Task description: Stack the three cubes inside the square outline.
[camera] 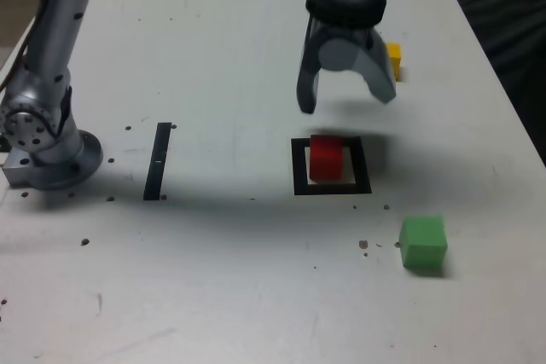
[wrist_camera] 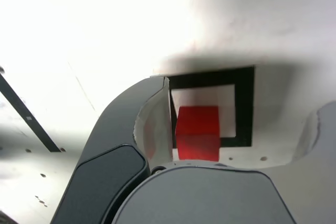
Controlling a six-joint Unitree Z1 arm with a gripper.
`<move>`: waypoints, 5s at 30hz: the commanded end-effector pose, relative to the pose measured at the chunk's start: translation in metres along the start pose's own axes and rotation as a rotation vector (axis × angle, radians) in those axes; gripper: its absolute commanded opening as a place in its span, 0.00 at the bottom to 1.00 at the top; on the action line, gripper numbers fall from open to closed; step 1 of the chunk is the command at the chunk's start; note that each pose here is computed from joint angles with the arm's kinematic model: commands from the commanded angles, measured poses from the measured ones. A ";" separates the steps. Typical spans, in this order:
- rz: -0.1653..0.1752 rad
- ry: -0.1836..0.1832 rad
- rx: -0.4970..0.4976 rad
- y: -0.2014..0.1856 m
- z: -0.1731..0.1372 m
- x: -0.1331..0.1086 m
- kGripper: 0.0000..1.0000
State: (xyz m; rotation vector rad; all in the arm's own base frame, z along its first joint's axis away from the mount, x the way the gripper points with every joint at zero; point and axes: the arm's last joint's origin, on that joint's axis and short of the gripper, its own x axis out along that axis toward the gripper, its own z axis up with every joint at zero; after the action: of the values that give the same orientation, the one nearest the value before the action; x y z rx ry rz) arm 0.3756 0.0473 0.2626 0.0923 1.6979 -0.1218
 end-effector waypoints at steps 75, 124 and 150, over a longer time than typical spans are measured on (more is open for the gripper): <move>0.066 0.016 0.094 0.152 0.076 0.032 0.26; 0.019 -0.077 0.059 -0.023 -0.031 -0.033 0.26; -0.014 -0.101 0.104 -0.064 -0.026 -0.004 0.26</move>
State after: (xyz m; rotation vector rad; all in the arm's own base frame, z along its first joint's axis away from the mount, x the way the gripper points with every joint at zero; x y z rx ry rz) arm 0.3421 -0.0128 0.2732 0.1495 1.5877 -0.2222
